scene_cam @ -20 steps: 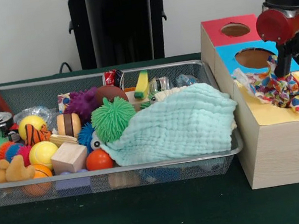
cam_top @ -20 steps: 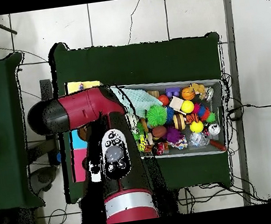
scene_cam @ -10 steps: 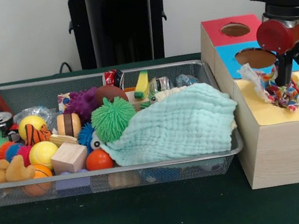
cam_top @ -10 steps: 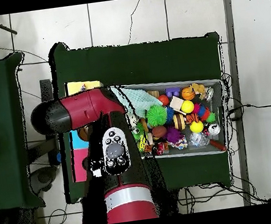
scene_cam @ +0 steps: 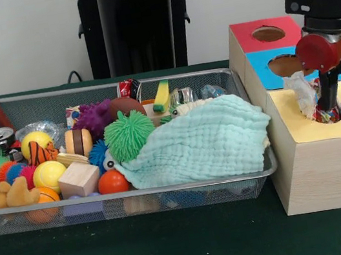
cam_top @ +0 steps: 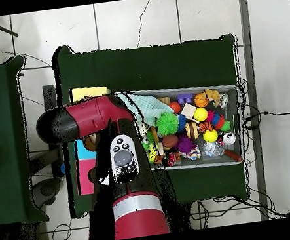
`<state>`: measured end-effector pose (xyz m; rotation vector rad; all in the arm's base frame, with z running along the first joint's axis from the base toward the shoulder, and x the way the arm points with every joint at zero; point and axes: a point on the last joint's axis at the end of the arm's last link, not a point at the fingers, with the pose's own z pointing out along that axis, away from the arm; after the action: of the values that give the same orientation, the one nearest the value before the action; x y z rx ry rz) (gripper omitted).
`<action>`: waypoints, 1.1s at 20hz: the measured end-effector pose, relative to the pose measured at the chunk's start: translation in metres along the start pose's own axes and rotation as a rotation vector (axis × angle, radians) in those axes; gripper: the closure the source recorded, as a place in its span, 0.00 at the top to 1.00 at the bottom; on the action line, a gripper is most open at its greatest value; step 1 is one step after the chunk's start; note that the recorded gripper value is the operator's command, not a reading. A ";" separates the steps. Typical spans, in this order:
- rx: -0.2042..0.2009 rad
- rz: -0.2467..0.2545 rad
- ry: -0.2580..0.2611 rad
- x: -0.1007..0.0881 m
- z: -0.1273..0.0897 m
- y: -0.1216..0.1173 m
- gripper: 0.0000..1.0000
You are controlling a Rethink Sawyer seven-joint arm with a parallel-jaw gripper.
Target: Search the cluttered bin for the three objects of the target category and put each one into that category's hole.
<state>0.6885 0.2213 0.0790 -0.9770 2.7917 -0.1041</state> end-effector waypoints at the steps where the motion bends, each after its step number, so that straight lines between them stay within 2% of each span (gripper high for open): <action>1: 0.002 0.000 -0.006 0.000 0.004 0.000 0.00; 13: 0.026 -0.006 -0.026 0.007 0.051 0.003 0.00; 22: 0.066 -0.027 -0.032 0.001 0.052 0.001 0.00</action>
<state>0.6973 0.2211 0.0281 -0.9924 2.7281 -0.1812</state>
